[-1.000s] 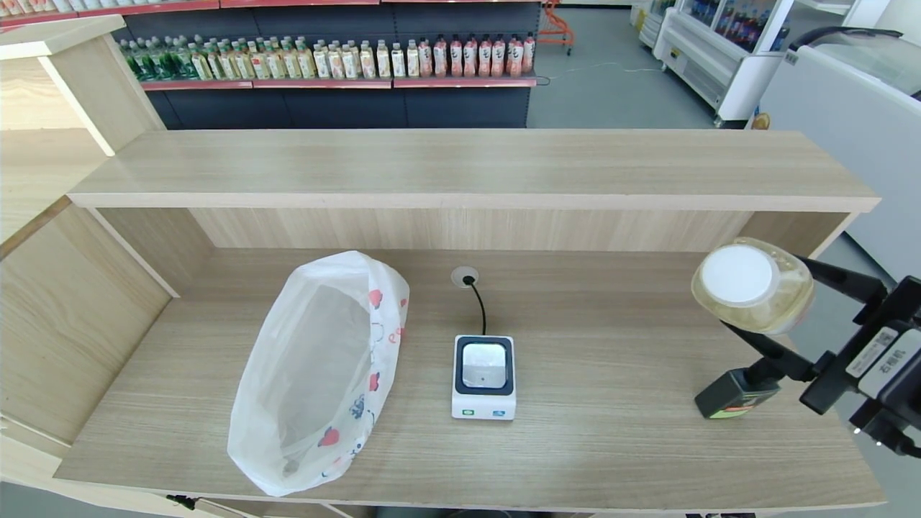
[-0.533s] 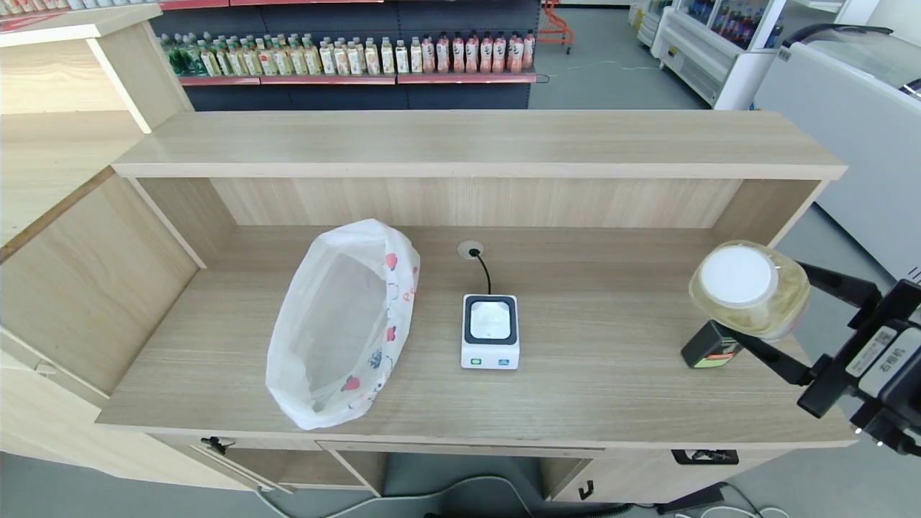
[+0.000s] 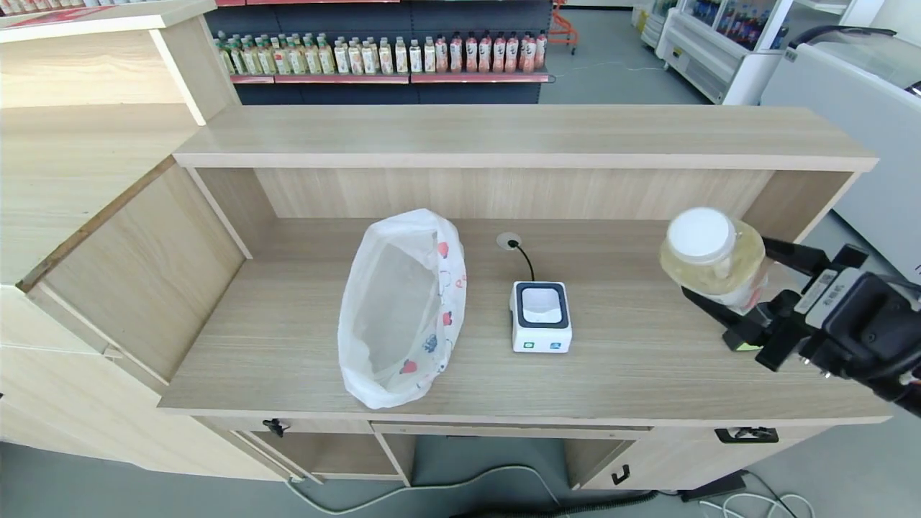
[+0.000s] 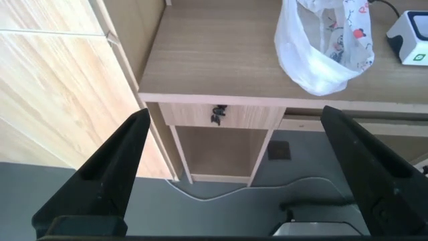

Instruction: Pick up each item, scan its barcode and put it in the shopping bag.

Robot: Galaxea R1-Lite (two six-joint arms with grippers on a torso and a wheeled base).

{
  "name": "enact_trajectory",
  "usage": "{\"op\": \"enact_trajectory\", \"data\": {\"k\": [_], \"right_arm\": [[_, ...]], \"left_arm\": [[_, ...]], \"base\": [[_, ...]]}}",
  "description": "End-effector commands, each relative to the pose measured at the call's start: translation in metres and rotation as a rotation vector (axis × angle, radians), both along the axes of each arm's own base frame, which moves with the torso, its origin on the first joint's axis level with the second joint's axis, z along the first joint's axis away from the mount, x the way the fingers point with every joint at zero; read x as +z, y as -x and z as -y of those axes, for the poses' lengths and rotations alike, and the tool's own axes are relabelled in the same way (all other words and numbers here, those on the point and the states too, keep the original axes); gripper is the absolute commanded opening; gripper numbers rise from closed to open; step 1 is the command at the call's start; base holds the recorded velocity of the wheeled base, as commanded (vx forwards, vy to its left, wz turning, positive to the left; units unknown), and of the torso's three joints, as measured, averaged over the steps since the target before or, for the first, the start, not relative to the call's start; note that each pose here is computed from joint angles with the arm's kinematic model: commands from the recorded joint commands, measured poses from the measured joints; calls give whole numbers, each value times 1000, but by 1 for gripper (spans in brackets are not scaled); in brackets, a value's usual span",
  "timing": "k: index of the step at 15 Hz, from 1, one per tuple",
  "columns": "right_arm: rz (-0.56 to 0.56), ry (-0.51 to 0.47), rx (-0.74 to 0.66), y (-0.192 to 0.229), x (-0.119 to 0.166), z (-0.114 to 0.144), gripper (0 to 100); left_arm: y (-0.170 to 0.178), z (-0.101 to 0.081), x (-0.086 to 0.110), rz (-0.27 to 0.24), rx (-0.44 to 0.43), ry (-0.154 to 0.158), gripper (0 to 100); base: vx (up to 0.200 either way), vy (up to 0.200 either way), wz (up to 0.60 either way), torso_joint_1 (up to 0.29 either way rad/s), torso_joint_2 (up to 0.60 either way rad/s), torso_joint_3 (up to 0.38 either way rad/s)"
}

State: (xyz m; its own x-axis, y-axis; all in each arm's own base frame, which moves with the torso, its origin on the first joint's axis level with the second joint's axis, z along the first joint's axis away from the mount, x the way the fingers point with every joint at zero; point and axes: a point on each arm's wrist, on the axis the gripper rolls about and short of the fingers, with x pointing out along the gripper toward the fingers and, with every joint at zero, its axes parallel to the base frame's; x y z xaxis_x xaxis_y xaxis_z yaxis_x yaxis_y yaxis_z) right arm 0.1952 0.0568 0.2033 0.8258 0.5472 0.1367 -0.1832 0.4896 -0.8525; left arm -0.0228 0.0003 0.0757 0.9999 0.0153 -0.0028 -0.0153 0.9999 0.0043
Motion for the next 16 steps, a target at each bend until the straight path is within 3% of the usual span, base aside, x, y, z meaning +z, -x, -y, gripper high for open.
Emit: {"op": "enact_trajectory", "data": {"k": [1, 4, 7, 12, 16], "right_arm": [[-13, 6, 32, -32, 1, -8, 0], [-29, 16, 79, -56, -3, -14, 0], [-107, 34, 176, -77, -25, -9, 0], [-276, -1, 317, -95, -61, -14, 0], [-243, 3, 408, -118, -93, -21, 0]], "left_arm": [[0, 0, 0, -5, 2, 0, 100], [0, 0, 0, -6, 0, 0, 100], [0, 0, 0, 1, 2, 0, 100], [0, 0, 0, 1, 2, 0, 100], [0, 0, 0, 1, 2, 0, 100]], "base": [[200, 0, 0, 2, 2, 2], [200, 0, 0, -2, 4, -7], [200, 0, 0, 4, 2, -1], [0, 0, 0, 0, 0, 0], [0, 0, 0, 0, 0, 0]]}}
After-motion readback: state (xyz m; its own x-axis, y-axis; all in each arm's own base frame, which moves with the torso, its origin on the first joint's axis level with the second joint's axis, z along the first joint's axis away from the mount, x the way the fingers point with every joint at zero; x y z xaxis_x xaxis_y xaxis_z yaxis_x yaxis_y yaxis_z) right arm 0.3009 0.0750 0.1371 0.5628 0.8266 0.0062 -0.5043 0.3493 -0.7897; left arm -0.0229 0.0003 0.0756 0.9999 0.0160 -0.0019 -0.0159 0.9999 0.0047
